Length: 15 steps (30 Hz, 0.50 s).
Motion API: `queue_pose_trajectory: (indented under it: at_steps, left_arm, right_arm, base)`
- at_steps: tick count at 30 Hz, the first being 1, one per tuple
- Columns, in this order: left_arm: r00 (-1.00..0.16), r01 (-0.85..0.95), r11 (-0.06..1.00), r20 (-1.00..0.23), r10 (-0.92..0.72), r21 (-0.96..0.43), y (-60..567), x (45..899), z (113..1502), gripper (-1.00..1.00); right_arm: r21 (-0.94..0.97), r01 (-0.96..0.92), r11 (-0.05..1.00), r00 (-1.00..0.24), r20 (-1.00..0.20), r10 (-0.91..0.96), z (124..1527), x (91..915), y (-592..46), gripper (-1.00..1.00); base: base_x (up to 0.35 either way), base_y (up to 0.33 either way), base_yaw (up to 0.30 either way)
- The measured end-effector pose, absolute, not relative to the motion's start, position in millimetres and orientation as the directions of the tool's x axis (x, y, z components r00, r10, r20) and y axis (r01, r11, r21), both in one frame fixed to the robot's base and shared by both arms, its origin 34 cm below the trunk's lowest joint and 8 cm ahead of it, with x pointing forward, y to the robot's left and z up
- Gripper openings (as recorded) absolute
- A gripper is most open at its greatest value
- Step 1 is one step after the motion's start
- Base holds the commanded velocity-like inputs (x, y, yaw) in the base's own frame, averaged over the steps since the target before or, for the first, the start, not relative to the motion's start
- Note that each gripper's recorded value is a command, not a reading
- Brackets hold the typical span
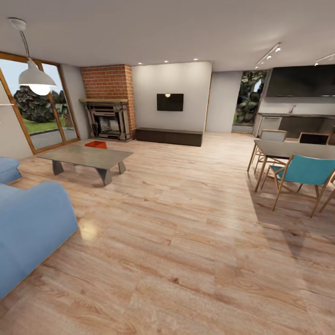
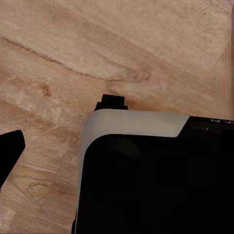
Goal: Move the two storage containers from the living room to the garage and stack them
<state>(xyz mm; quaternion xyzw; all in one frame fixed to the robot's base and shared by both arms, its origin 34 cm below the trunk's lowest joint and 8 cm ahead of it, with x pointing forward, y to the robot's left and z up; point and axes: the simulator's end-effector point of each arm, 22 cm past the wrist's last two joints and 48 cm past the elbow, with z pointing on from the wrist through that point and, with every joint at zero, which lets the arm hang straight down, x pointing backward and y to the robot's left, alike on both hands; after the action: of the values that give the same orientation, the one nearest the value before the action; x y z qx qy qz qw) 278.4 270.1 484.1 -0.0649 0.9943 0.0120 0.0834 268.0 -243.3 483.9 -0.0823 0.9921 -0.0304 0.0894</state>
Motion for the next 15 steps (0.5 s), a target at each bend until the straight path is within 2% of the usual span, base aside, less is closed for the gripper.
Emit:
queue_pose_trajectory:
  at_steps: [15]
  left_arm:
    - [-0.978,-0.131,0.991,-0.167,-0.127,0.013,270.1,278.4,484.1,1.0]
  right_arm:
    - [-0.075,-0.158,0.985,-0.97,-0.173,-0.169,483.9,268.1,-243.3,1.0]
  base:
    - [0.321,0.0,0.0]
